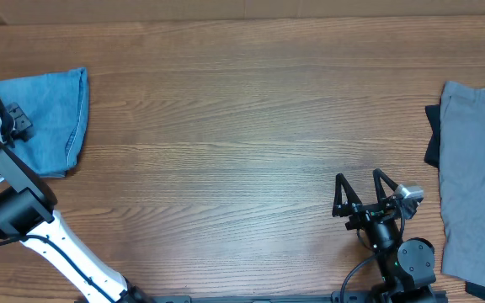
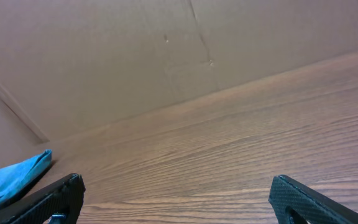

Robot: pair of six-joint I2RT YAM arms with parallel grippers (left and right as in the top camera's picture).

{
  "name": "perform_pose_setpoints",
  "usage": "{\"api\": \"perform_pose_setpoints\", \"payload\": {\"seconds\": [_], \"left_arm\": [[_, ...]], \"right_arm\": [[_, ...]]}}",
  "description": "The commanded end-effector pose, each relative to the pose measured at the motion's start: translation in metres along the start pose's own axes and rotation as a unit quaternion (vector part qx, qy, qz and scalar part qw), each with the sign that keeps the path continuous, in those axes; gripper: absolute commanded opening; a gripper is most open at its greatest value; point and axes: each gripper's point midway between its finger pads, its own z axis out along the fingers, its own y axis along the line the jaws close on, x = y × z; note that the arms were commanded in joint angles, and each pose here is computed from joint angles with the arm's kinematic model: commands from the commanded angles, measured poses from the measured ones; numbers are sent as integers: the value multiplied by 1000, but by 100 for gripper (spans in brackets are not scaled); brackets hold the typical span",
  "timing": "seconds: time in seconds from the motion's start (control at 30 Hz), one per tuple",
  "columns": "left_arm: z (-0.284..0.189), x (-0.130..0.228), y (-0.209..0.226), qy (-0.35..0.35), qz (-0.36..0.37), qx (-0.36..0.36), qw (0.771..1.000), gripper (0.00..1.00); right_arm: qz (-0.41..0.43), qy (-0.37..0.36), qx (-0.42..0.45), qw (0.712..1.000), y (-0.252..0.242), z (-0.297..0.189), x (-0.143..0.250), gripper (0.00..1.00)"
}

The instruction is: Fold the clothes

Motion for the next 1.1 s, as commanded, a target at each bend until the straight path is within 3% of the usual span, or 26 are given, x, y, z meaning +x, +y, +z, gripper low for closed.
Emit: {"api": "perform_pose_setpoints", "payload": {"seconds": [0.0, 0.07, 0.23, 0.43, 0.5, 0.57, 0.67, 0.73, 0.77, 0.8, 0.83, 1.07], "left_arm": [[39, 60, -28, 93, 43, 28, 994, 36], [39, 59, -27, 92, 42, 28, 994, 60], [21, 39, -25, 67, 36, 27, 997, 64], [-62, -24, 0, -25, 1, -37, 999, 71], [-87, -37, 0, -53, -21, -28, 998, 79], [-105, -42, -1, -68, -48, -17, 996, 85], [-114, -40, -3, -65, -66, -6, 996, 84], [-113, -32, -3, -49, -73, -6, 996, 77], [-112, -27, -4, -38, -77, -4, 996, 53], [-111, -20, -4, -25, -90, -5, 996, 21], [-110, -16, -2, -17, -102, -8, 995, 4], [-85, 13, -9, 39, -111, 17, 993, 4]], "right_arm": [[-1, -4, 0, 1000, -1, 0, 0, 100], [-1, -4, 0, 1000, -1, 0, 0, 100], [-1, -4, 0, 1000, -1, 0, 0, 100], [-1, -4, 0, 1000, -1, 0, 0, 100], [-1, -4, 0, 1000, -1, 0, 0, 100], [-1, -4, 0, 1000, -1, 0, 0, 100], [-1, -4, 0, 1000, -1, 0, 0, 100], [-1, -4, 0, 1000, -1, 0, 0, 100], [-1, -4, 0, 1000, -1, 0, 0, 100], [-1, -4, 0, 1000, -1, 0, 0, 100], [-1, -4, 0, 1000, -1, 0, 0, 100], [-1, -4, 0, 1000, -1, 0, 0, 100]]}}
